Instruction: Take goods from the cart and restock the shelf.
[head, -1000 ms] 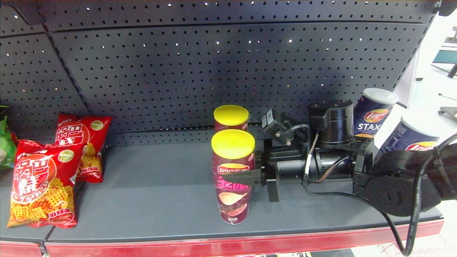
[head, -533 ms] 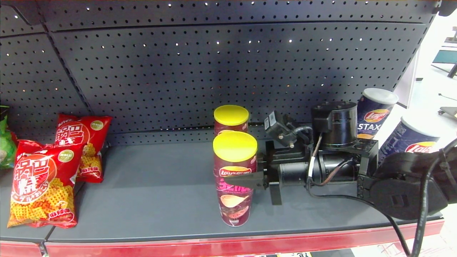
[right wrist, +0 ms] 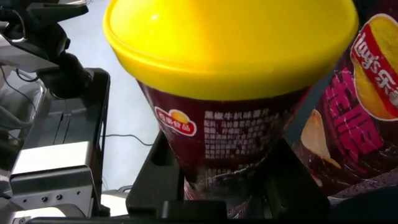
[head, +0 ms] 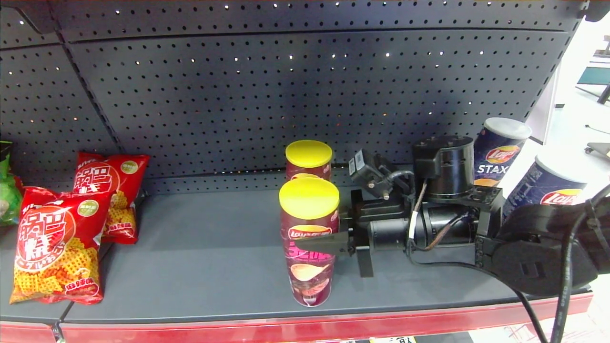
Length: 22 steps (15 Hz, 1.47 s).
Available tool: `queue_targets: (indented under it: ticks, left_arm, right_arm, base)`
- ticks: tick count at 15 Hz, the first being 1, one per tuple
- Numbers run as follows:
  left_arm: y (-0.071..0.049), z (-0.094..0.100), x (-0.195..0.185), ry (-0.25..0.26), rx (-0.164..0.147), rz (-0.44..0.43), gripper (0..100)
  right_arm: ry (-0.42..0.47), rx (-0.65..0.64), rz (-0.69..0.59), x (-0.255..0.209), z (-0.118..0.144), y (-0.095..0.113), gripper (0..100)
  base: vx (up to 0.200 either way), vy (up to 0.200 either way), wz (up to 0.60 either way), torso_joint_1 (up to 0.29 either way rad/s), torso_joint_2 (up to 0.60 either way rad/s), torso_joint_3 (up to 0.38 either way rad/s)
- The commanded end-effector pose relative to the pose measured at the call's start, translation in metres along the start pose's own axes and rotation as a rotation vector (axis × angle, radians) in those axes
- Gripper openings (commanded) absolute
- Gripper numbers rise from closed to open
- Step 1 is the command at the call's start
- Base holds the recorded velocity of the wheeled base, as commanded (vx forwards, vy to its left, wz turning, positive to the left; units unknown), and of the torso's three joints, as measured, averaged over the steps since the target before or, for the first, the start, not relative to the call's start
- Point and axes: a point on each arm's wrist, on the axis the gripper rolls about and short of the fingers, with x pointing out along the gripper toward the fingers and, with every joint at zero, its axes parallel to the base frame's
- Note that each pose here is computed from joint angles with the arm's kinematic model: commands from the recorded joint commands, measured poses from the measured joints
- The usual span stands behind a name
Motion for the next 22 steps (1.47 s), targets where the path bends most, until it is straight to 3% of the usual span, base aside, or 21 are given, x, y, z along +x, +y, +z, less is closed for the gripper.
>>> queue_targets:
  ticks: [1,3,4,12,16,19,20,22]
  left_arm:
    - [0.000,0.000,0.000,0.001,0.000,0.001,100]
    - [0.000,0.000,0.000,0.001,0.000,0.001,100]
    - [0.000,0.000,0.000,0.001,0.000,0.001,100]
    - [0.000,0.000,0.000,0.001,0.000,0.001,100]
    - [0.000,0.000,0.000,0.001,0.000,0.001,100]
    - [0.000,0.000,0.000,0.001,0.000,0.001,100]
    - [0.000,0.000,0.000,0.001,0.000,0.001,100]
    - [0.000,0.000,0.000,0.001,0.000,0.001,100]
  right_arm:
    - [0.000,-0.001,0.006,0.001,0.000,0.002,0]
    - [0.005,0.003,0.006,0.002,-0.002,0.002,0]
    - [0.005,0.002,0.004,0.002,-0.002,0.002,100]
    - [0.006,0.005,-0.002,-0.004,-0.002,0.003,100]
    - [-0.002,0.019,-0.097,-0.054,-0.003,0.009,100]
    - [-0.017,0.012,-0.141,-0.083,-0.002,0.024,100]
    - [-0.043,-0.005,-0.168,-0.105,0.003,0.041,100]
    - [-0.060,-0.014,-0.186,-0.120,0.004,0.056,100]
  base:
    - [0.000,0.000,0.00,0.000,0.00,0.000]
    - [0.000,0.000,0.00,0.000,0.00,0.000]
    - [0.000,0.000,0.00,0.000,0.00,0.000]
    - [0.000,0.000,0.00,0.000,0.00,0.000]
    - [0.000,0.000,0.00,0.000,0.00,0.000]
    - [0.000,0.000,0.00,0.000,0.00,0.000]
    - [0.000,0.000,0.00,0.000,0.00,0.000]
    - [0.000,0.000,0.00,0.000,0.00,0.000]
